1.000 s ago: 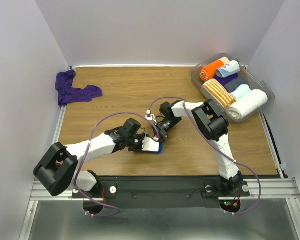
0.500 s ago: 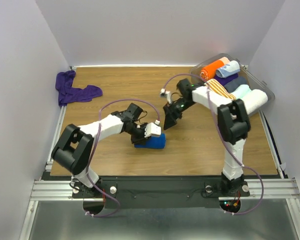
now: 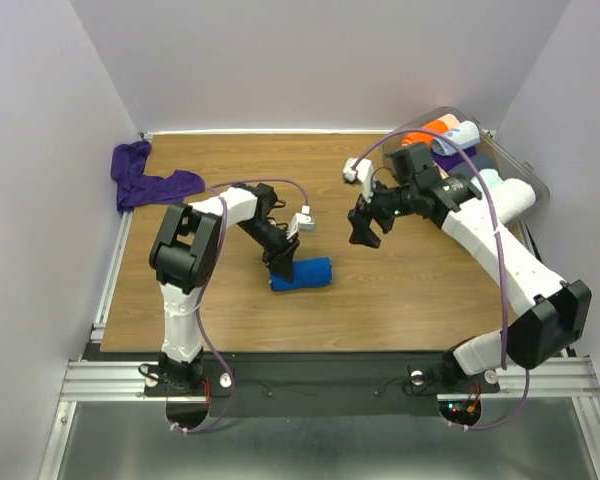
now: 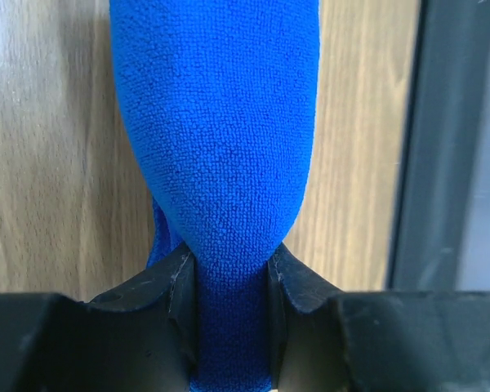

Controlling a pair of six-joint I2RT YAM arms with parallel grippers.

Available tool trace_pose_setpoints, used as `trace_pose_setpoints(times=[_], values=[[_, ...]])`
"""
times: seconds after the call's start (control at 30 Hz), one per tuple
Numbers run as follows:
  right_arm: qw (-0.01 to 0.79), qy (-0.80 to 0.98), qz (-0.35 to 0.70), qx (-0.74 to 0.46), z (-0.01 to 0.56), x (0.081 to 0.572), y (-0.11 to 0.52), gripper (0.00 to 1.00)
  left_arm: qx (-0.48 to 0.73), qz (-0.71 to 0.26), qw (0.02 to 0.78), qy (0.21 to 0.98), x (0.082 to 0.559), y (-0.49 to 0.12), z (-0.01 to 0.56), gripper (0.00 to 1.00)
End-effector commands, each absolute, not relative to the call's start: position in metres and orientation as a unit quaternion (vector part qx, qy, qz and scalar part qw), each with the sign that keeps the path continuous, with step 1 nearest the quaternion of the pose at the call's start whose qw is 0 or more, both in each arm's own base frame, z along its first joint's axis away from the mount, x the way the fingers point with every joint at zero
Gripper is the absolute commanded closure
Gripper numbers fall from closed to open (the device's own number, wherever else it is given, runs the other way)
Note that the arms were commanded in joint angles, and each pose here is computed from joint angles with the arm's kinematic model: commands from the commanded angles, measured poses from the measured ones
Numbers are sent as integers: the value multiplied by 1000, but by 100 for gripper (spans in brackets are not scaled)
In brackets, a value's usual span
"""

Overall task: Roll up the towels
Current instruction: Roll the towel, then place the rolled towel into the container

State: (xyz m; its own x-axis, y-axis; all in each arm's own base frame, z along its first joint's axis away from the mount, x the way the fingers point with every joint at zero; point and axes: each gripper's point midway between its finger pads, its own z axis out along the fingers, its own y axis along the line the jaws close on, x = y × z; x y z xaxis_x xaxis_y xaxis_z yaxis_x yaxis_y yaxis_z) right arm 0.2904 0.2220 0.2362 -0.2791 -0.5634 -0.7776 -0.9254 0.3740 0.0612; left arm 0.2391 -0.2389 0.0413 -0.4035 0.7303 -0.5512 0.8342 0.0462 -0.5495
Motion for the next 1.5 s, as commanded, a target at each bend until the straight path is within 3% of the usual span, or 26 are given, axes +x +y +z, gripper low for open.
trace_pose_setpoints(times=[0.0,0.33,0.9,1.17,1.23,1.33,1.4,1.47], values=[[349,746,186,-536,212,282,240,13,521,-454,-20,723,221,-226,25,78],[379,673,60,-633,151,253,310,10,478,-491,-45,727,231,-223,11,78],[380,581,60,-717,79,247,347,8,486,-483,-47,727,233,-220,6,76],[381,562,48,-732,51,244,349,11,488,-483,-46,726,236,-220,3,76],[391,559,45,-730,47,247,352,16,489,-484,-45,724,235,-221,2,76],[390,560,46,-730,39,249,355,35,491,-483,-44,723,236,-221,2,73],[383,564,47,-730,33,249,354,49,496,-483,-37,720,237,-220,5,67],[378,566,46,-731,28,247,351,54,497,-486,-26,718,239,-220,9,62]])
